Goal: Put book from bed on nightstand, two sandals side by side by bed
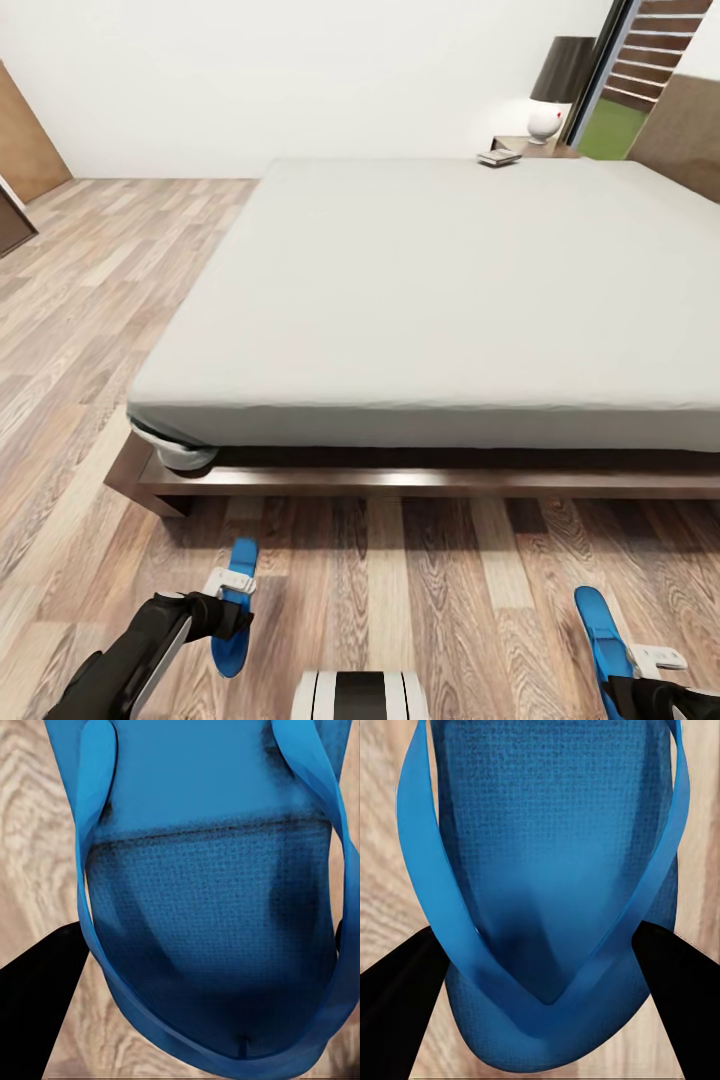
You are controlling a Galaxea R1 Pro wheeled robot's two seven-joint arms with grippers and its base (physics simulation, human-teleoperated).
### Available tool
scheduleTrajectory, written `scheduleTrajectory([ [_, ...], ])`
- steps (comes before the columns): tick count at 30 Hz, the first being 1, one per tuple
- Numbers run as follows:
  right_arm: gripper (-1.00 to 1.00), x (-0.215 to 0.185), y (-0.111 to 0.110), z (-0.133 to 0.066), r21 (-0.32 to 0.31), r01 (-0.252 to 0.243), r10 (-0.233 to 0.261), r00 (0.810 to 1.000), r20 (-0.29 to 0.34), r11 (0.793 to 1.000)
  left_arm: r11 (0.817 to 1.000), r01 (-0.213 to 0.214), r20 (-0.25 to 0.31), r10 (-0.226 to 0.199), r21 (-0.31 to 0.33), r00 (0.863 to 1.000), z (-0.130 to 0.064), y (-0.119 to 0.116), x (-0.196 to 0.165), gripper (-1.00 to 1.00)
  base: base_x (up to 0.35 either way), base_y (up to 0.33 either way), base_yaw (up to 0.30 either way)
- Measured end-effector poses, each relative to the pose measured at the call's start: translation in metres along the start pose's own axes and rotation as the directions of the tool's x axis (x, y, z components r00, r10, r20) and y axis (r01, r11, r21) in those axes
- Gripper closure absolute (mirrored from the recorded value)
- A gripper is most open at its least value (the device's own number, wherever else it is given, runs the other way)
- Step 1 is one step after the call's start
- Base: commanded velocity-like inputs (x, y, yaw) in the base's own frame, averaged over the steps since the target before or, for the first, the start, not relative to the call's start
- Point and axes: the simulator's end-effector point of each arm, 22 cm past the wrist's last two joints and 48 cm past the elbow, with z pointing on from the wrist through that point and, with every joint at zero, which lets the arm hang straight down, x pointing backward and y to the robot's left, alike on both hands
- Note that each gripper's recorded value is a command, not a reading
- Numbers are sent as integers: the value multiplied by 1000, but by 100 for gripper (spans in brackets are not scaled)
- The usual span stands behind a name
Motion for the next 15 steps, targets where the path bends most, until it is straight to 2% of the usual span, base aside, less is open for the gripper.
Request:
scheduleTrajectory([
  [6,100,7,0,6,2,5,-5,1000,-14,1000,1000,3,-23,-3,4,1000,9,-1,9,100,0,0,0],
  [7,100,-19,1,6,0,25,-25,994,103,1000,1000,3,-26,-3,6,1000,10,-2,11,100,0,0,0],
  [8,100,-36,2,4,0,45,-44,983,180,999,1000,4,-31,-3,7,1000,12,-2,13,100,0,0,0],
  [11,100,-43,0,5,7,60,-60,973,224,998,1000,5,-43,-4,9,999,16,-2,18,100,0,0,0],
  [15,100,-47,-4,3,11,58,-59,970,235,998,1000,6,-42,-6,11,999,16,-3,18,100,0,0,0],
])
